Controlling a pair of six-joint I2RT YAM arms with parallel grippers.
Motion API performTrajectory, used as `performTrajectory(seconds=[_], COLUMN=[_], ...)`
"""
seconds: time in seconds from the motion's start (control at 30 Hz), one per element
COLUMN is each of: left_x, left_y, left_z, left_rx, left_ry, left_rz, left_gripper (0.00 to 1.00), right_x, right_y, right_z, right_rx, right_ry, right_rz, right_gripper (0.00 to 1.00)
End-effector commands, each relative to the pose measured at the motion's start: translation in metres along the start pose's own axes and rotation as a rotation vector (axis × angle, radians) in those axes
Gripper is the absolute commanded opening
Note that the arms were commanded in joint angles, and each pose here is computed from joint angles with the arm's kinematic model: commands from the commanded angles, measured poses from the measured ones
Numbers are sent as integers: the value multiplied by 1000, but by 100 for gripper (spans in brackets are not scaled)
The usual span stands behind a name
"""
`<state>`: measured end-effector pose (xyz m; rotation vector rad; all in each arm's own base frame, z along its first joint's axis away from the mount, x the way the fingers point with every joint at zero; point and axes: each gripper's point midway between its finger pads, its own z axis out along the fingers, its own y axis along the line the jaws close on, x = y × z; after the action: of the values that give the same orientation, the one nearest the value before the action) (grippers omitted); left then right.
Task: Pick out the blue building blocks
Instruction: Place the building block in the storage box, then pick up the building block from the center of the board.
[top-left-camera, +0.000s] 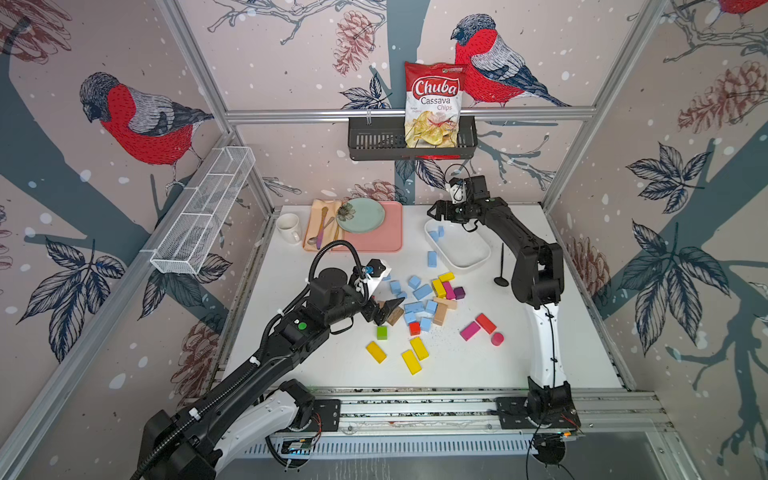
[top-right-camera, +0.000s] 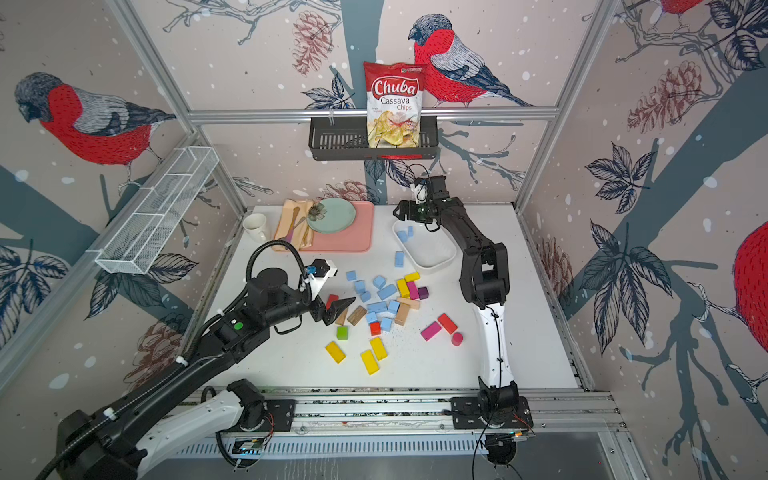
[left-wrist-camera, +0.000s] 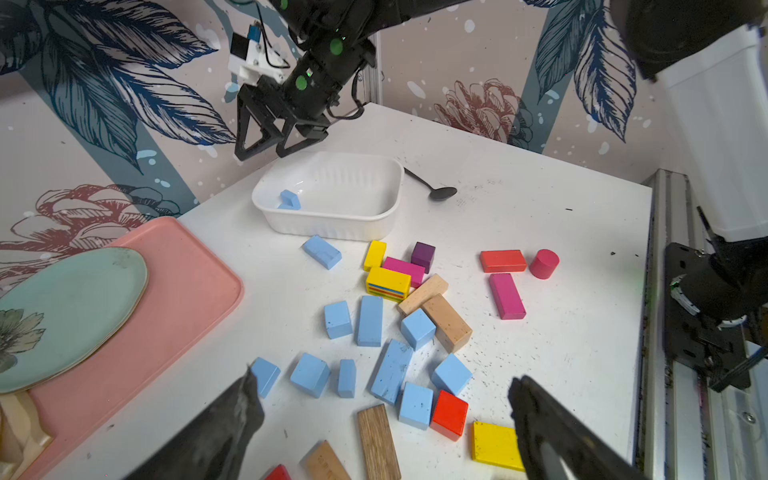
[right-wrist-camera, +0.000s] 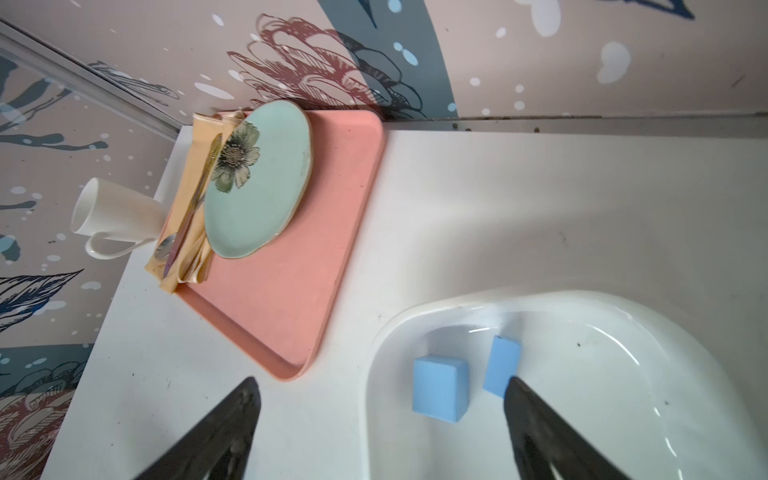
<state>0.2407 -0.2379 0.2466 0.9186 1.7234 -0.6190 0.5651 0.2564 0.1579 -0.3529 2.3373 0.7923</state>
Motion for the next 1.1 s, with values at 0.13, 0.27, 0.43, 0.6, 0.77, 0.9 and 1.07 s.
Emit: performTrajectory(seconds=[0.13, 0.27, 0.43, 0.6, 0.77, 0.9, 1.07], left_x=[-3, -4, -5, -6, -7, -8, -7], left_y=[13, 10, 6, 7, 8, 7, 7], left_z=[-2, -3, -4, -6, -7, -7, -7], left_rx=[-78, -59, -41, -47, -52, -50, -50], left_ry=[-3, -10, -14, -21, -26, -27, -25], left_rz=[-15, -1, 10, 16, 19, 20, 20], left_gripper=[96, 96, 96, 96, 96, 96, 96], right_x=[6, 35, 82, 124, 160, 184, 200], right_y=[51, 85, 113, 122, 125, 120, 108], right_z=[-33, -43, -44, -42, -35, -27, -17], right_rx=[68, 121, 150, 189, 188, 179, 202], right_ry=[-24, 0, 57, 116, 191, 266, 331], right_rz=[-156, -227, -249, -255, -271, -309, -331], right_gripper=[93, 95, 95, 96, 95, 95, 91])
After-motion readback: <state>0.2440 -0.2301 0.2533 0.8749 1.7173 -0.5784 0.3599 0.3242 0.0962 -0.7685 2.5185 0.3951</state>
